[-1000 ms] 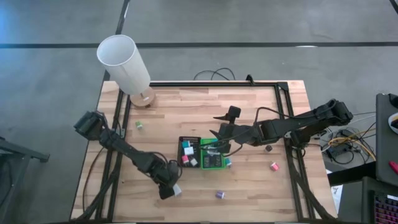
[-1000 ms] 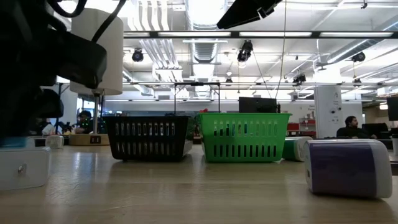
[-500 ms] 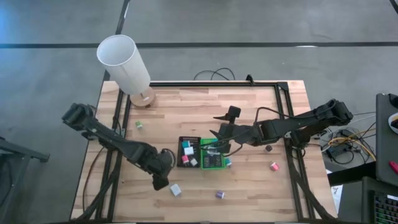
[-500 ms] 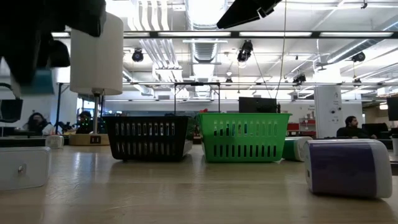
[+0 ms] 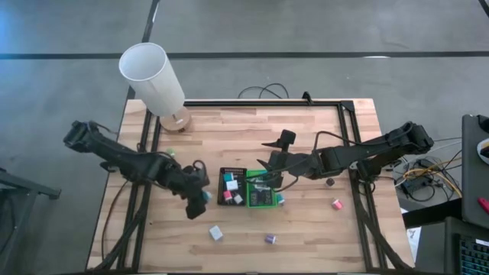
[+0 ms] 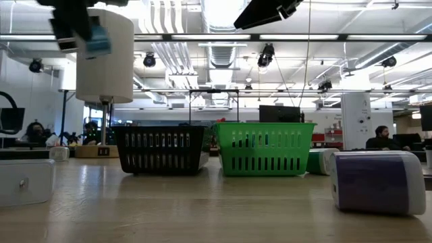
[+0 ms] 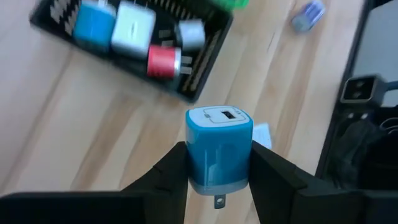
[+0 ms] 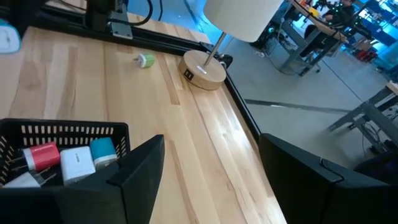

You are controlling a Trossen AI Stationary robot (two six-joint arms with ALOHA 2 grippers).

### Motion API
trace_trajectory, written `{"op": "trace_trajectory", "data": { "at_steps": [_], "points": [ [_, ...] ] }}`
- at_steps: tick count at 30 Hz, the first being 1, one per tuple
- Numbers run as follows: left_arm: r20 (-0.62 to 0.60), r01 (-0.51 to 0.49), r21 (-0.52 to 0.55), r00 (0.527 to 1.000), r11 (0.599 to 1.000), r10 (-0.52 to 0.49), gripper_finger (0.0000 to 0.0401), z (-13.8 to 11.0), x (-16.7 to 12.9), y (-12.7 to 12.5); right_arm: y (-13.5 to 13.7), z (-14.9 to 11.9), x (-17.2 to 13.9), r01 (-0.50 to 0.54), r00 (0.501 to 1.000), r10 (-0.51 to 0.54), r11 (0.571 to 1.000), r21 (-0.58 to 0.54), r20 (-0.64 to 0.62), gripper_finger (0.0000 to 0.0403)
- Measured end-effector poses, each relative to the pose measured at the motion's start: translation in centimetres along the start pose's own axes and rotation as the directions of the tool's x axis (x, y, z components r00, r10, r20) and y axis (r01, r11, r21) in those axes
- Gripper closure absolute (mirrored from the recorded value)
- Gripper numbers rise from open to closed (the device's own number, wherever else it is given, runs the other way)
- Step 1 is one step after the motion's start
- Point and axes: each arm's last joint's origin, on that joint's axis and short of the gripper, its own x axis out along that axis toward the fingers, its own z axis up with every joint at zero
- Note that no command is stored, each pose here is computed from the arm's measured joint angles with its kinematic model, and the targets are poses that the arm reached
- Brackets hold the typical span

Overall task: Pick & Place Office items
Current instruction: Put the blue white charger adapter into the black bin

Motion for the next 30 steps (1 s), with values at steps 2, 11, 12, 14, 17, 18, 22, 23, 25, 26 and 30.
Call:
{"op": "trace_trajectory", "data": {
  "at_steps": [2, 11, 12, 14, 17, 18, 22, 23, 25, 26, 30],
  "points": [
    [0.028, 0.015, 0.014, 0.999, 1.000, -0.016, 0.0269, 0.6, 0.0, 0.2, 0.0, 0.0, 0.0, 0.000, 1.000, 0.000, 1.000, 0.002, 0.002, 0.0142],
    [0.074, -0.010, 0.080, 0.997, 0.997, 0.004, 0.0269, 3.2, 1.6, 1.6, 0.0, 0.1, 0.0, 0.001, 1.000, -0.001, 1.000, 0.014, 0.008, 0.0142],
    [0.078, -0.015, 0.085, 0.997, 0.996, 0.008, 0.0269, 3.5, 1.8, 1.7, 0.0, 0.1, 0.0, 0.001, 1.000, -0.001, 1.000, 0.015, 0.008, 0.0142],
    [0.075, -0.030, 0.094, 0.997, 0.995, 0.023, 0.0269, 3.9, 2.4, 2.1, 0.0, 0.1, 0.0, 0.001, 1.000, -0.001, 1.000, 0.014, 0.008, 0.0142],
    [0.082, -0.039, 0.109, 0.996, 0.993, 0.030, 0.0270, 4.5, 3.1, 2.4, 0.0, 0.1, 0.0, 0.001, 1.000, -0.001, 1.000, 0.015, 0.009, 0.0143],
    [0.076, -0.045, 0.114, 0.996, 0.993, 0.036, 0.0270, 4.6, 3.4, 2.5, 0.0, 0.1, 0.0, 0.001, 1.000, -0.001, 1.000, 0.017, 0.011, 0.0143],
    [0.057, -0.068, 0.130, 0.996, 0.989, 0.061, 0.0270, 5.1, 4.6, 3.0, 0.0, 0.2, 0.0, 0.001, 1.000, -0.001, 1.000, 0.020, 0.016, 0.0142],
    [0.058, -0.071, 0.133, 0.996, 0.989, 0.063, 0.0270, 5.3, 4.9, 3.1, 0.0, 0.2, 0.0, 0.001, 1.000, -0.001, 1.000, 0.022, 0.017, 0.0142],
    [0.060, -0.076, 0.148, 0.996, 0.986, 0.067, 0.0270, 5.6, 5.7, 3.2, 0.0, 0.2, 0.0, 0.001, 1.000, -0.001, 1.000, 0.022, 0.018, 0.0142],
    [0.061, -0.077, 0.156, 0.996, 0.985, 0.068, 0.0270, 5.8, 6.1, 3.3, 0.0, 0.2, 0.0, 0.001, 1.000, -0.002, 1.000, 0.023, 0.019, 0.0142],
    [0.075, -0.078, 0.178, 0.995, 0.981, 0.065, 0.0270, 6.4, 7.3, 3.4, 0.0, 0.2, 0.0, 0.001, 1.000, -0.002, 1.000, 0.024, 0.020, 0.0142]
  ]
}}
